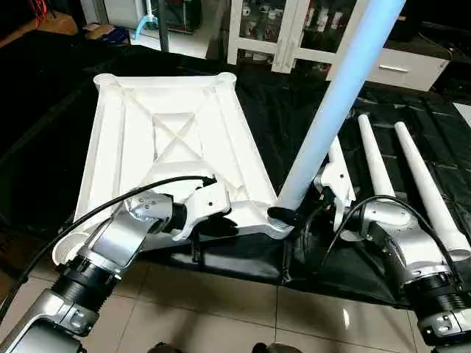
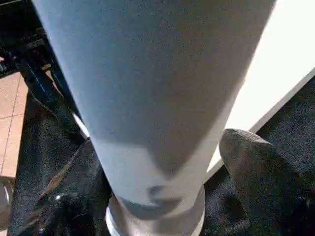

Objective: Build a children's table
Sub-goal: Rotate leg to tighten

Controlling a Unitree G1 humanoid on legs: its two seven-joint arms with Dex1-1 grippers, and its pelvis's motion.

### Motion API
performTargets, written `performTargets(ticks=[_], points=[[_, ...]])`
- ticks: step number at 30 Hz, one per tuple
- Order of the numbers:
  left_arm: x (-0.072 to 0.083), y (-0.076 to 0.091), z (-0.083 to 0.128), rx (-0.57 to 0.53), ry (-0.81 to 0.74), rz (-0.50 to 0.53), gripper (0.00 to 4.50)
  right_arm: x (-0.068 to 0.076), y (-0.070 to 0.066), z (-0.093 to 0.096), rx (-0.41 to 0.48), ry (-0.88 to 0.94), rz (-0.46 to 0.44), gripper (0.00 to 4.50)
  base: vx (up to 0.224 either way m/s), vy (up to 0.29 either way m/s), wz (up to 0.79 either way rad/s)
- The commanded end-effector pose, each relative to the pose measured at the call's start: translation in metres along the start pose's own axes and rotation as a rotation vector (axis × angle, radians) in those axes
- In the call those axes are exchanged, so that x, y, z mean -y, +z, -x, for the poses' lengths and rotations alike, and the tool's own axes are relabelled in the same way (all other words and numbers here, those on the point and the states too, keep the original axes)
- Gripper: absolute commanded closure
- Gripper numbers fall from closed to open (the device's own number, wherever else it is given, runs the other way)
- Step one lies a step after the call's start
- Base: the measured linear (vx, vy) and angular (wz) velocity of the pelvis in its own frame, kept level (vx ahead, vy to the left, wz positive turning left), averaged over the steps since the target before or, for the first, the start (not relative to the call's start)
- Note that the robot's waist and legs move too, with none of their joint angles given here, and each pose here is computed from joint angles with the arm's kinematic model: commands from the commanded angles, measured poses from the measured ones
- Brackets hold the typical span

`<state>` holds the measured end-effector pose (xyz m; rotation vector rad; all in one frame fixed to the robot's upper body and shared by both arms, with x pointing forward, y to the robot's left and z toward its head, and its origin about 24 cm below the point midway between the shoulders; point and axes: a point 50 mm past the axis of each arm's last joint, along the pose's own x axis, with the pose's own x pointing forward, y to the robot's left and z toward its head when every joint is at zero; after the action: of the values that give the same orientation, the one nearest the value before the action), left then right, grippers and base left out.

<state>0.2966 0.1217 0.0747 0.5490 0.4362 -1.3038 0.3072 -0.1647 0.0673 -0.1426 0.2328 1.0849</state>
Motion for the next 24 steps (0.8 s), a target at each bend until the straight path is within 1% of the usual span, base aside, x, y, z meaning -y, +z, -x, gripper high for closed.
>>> performTargets(ticks=[1, 3, 6, 7, 9, 11, 12, 13, 14, 15, 16, 17, 18, 19, 20, 22, 23, 24], points=[[0.01, -0.014, -0.003, -0.059, -0.078, 0.024, 4.5, 0.015, 0.002, 0.021, -0.019, -0.061, 0.002, 1.39, 0.0, 0.0, 0.0], [0.01, -0.014, -0.003, -0.059, -0.079, 0.025, 4.5, 0.014, 0.001, 0.02, -0.014, -0.052, -0.012, 1.58, 0.0, 0.0, 0.0], [0.01, -0.013, -0.003, -0.057, -0.082, 0.023, 4.5, 0.012, 0.0, 0.018, -0.003, -0.044, -0.03, 1.69, 0.0, 0.0, 0.0], [0.01, -0.013, -0.003, -0.056, -0.083, 0.023, 4.5, 0.011, -0.001, 0.018, -0.001, -0.044, -0.035, 1.82, 0.0, 0.0, 0.0], [0.01, -0.013, -0.004, -0.056, -0.078, 0.033, 4.5, 0.011, -0.004, 0.014, -0.004, -0.084, -0.06, 1.95, 0.0, 0.0, 0.0], [0.01, -0.013, -0.005, -0.06, -0.073, 0.038, 4.5, 0.013, -0.007, 0.011, -0.013, -0.125, -0.071, 2.2, 0.0, 0.0, 0.0], [0.007, -0.012, -0.008, -0.068, -0.033, 0.068, 4.5, 0.017, -0.015, 0.005, -0.045, -0.24, -0.128, 2.2, 0.0, 0.0, 0.0], [0.006, -0.012, -0.009, -0.069, -0.028, 0.072, 4.5, 0.017, -0.016, 0.005, -0.05, -0.254, -0.136, 2.29, 0.0, 0.0, 0.0], [0.004, -0.012, -0.011, -0.074, 0.008, 0.086, 4.5, 0.019, -0.022, 0.001, -0.079, -0.33, -0.186, 2.33, 0.0, 0.0, 0.0], [0.0, -0.012, -0.014, -0.079, 0.056, 0.105, 4.5, 0.021, -0.025, -0.002, -0.097, -0.401, -0.221, 2.43, 0.0, 0.0, 0.0], [-0.004, -0.011, -0.017, -0.084, 0.107, 0.132, 4.5, 0.024, -0.028, -0.006, -0.115, -0.494, -0.253, 2.43, -0.056, 0.0, -0.05], [-0.008, -0.01, -0.02, -0.088, 0.148, 0.162, 4.5, 0.026, -0.031, -0.009, -0.13, -0.596, -0.278, 2.48, -0.056, 0.0, -0.05], [-0.009, -0.01, -0.022, -0.089, 0.165, 0.177, 4.5, 0.026, -0.032, -0.01, -0.136, -0.643, -0.288, 2.48, -0.055, 0.004, -0.05], [-0.011, -0.009, -0.023, -0.091, 0.182, 0.19, 4.5, 0.027, -0.033, -0.013, -0.131, -0.694, -0.302, 2.51, 0.0, 0.0, 0.0], [-0.014, -0.009, -0.029, -0.099, 0.224, 0.224, 4.5, 0.028, -0.032, -0.022, -0.111, -0.831, -0.349, 2.52, 0.0, 0.0, 0.0], [-0.017, -0.01, -0.035, -0.132, 0.27, 0.236, 4.5, 0.025, -0.026, -0.037, -0.07, -0.972, -0.375, 2.53, 0.0, 0.0, 0.0], [-0.018, -0.01, -0.036, -0.134, 0.273, 0.235, 4.5, 0.024, -0.025, -0.039, -0.066, -0.975, -0.375, 2.53, 0.0, 0.0, 0.0], [-0.019, -0.01, -0.039, -0.148, 0.293, 0.237, 4.5, 0.016, -0.017, -0.057, -0.036, -0.985, -0.369, 2.53, -0.05, 0.025, -0.12]])
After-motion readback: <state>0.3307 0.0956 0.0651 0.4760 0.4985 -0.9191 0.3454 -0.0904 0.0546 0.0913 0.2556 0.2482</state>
